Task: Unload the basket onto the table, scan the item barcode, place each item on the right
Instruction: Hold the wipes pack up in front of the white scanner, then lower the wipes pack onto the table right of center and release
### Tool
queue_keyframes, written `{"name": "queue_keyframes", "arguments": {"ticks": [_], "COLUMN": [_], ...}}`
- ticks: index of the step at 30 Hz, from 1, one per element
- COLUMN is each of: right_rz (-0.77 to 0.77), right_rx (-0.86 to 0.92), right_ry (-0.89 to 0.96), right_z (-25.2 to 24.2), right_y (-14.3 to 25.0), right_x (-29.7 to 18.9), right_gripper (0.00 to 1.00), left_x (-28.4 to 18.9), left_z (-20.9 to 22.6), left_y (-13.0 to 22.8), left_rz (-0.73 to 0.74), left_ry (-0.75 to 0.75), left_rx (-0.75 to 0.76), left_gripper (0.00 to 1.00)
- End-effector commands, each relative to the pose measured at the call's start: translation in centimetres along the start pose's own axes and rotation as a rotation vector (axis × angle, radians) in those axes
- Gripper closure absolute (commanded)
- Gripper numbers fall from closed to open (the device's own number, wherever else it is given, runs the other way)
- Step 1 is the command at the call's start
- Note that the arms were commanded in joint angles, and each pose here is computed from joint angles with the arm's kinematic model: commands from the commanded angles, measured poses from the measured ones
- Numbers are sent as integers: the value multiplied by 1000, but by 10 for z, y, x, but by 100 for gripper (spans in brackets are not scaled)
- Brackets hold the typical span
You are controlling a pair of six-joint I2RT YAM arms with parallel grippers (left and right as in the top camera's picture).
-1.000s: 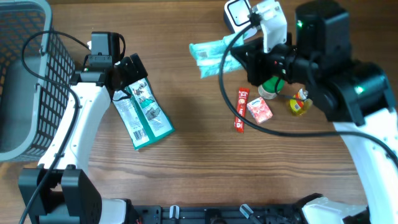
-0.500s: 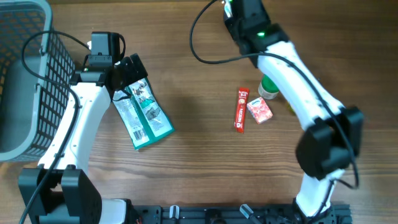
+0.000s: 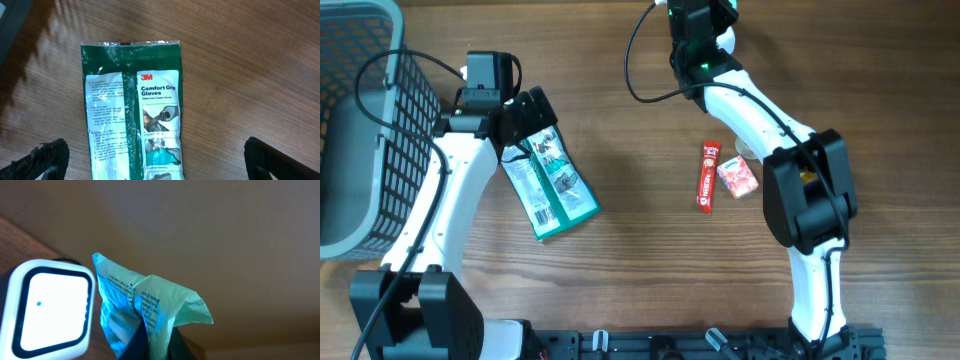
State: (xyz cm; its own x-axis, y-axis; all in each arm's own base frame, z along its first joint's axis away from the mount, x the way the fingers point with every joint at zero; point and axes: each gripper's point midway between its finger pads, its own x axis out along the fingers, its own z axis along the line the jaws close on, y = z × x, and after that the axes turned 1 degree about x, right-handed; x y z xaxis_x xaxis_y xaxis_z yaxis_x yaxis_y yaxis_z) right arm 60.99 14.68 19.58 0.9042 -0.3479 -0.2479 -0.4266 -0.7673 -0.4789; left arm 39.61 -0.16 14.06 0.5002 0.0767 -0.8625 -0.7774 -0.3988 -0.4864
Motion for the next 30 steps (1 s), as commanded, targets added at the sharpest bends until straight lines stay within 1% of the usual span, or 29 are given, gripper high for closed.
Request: {"name": "queue_keyframes", "arguments": {"ticks": [1,4,6,10,12,14,17,19,21,23,25,26,27,28,30], "right_rz": [-4,20,18,3,2,9,-8,-33,-58,-74,-38,-5,55,119,248], "right_rx": [-98,-176,-203,-268,-269,-264,-230,-168,-95,11,212,344,477,549,611], "right_ry": [-42,-67,-101,-180,-176,-146,-98,-69,-86,-204,-368,-485,-678,-862,-1134], "right_z": [36,61,75,100,100,88,51,15,-15,-34,-36,-30,-14,2,28], "right_y": [6,19,21,17,15,12,-3,-18,-28,-30,-21,-18,-13,-8,2], "right_x": [13,20,19,4,3,1,-10,-24,-43,-73,-106,-125,-156,-188,-235], "right_gripper": [96,96,96,96,96,96,96,96,96,96,96,96,96,96,96], "left_x": [0,0,0,0,0,0,0,0,0,0,0,0,0,0,0], "left_z": [1,1,1,1,1,1,1,1,1,1,1,1,1,1,1], "left_y": [-3,-3,-3,-3,-3,-3,-3,-3,-3,-3,-3,-3,-3,-3,-3], "left_rz": [-9,-9,-9,-9,-9,-9,-9,-9,-9,-9,-9,-9,-9,-9,-9], "left_ry": [-8,-8,-8,-8,-8,-8,-8,-8,-8,-8,-8,-8,-8,-8,-8], "left_rx": [2,2,2,2,2,2,2,2,2,2,2,2,2,2,2], "left_gripper": [0,0,0,0,0,0,0,0,0,0,0,0,0,0,0]}}
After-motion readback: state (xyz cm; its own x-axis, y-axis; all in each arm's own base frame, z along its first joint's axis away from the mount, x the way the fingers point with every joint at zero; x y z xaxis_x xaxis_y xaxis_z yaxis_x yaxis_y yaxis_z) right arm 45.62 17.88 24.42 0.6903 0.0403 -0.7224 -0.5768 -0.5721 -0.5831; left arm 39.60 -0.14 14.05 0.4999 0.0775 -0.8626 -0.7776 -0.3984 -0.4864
